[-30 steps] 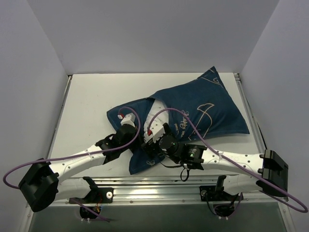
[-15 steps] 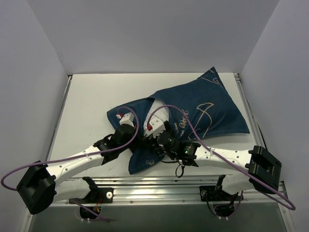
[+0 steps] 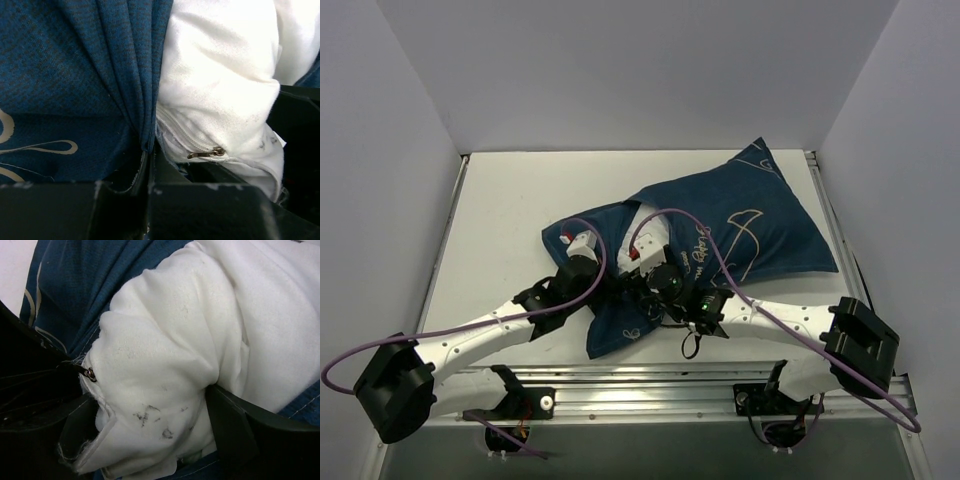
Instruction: Remove the pillowcase from the pillow
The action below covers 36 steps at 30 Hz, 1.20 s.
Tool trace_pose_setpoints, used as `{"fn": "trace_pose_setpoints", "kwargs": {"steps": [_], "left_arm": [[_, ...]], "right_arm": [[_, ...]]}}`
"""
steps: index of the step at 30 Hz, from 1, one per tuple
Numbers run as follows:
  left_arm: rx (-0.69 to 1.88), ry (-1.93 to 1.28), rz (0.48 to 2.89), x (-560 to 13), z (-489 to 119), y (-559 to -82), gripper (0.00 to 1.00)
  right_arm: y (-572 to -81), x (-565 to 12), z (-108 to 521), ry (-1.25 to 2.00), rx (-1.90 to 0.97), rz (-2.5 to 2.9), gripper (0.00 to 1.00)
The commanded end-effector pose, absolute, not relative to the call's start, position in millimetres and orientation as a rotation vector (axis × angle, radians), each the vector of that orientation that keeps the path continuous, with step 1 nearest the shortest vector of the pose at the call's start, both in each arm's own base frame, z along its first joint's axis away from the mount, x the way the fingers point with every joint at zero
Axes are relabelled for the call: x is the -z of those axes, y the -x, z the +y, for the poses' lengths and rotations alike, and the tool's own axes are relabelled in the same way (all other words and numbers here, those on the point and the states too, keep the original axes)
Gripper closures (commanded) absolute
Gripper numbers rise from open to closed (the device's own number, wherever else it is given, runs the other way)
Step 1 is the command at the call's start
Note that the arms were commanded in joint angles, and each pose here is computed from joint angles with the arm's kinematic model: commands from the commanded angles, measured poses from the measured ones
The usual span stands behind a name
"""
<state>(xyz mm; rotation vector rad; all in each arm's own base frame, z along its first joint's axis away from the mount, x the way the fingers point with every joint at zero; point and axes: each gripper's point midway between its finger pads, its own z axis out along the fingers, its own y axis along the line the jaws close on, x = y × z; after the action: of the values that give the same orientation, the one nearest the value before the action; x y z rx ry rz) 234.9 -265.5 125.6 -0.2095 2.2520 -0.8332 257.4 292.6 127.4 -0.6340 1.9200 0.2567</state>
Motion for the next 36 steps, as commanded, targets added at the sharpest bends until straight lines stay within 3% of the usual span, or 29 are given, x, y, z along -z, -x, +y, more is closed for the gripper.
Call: {"fn": "trace_pose_setpoints", "kwargs": {"steps": [1,2,5,6,7,8,14,20,28,31,36], "left_arm": [[0.84,0.17,2.296,-119.1,-265.0,-223.7,0.98],[0.839,0.169,2.299,-117.9,-265.1,-223.1,0.98],[0.828,0.173,2.313,-110.3,-264.1,-221.7,0.98],[0.821,0.176,2.317,-107.3,-263.1,-221.4,0.98],[0.813,0.186,2.328,-102.9,-261.9,-220.6,0.98],[0.793,0.198,2.348,-93.8,-257.8,-217.6,0.98],[0.684,0.353,2.429,-59.9,-231.2,-204.8,0.98],[0.579,0.487,2.438,-41.8,-201.0,-194.5,0.98],[0.494,0.57,2.446,-25.7,-175.7,-184.9,0.98],[0.524,0.514,2.428,-33.0,-183.0,-191.1,0.98],[0.545,0.399,2.399,-54.1,-194.1,-201.1,0.94]], "right_arm": [[-278.6,-128.5,283.9,0.551,-0.172,1.918,0.28],[-280.6,-127.0,283.5,0.546,-0.157,1.921,0.32],[-289.5,-138.6,282.1,0.518,-0.124,1.899,0.67],[-293.9,-145.5,281.0,0.5,-0.119,1.889,0.88],[-297.5,-153.1,279.6,0.492,-0.106,1.876,0.97],[-303.9,-173.1,277.7,0.451,-0.099,1.848,1.0],[-334.8,-278.4,229.2,0.16,-0.053,1.705,1.0],[-336.6,-343.0,148.8,-0.124,-0.07,1.625,1.0],[-319.3,-332.0,103.4,-0.221,-0.095,1.672,1.0],[-310.9,-319.1,122.6,-0.111,-0.199,1.711,1.0],[-261.4,-280.7,210.3,0.314,-0.665,1.818,1.0]]}}
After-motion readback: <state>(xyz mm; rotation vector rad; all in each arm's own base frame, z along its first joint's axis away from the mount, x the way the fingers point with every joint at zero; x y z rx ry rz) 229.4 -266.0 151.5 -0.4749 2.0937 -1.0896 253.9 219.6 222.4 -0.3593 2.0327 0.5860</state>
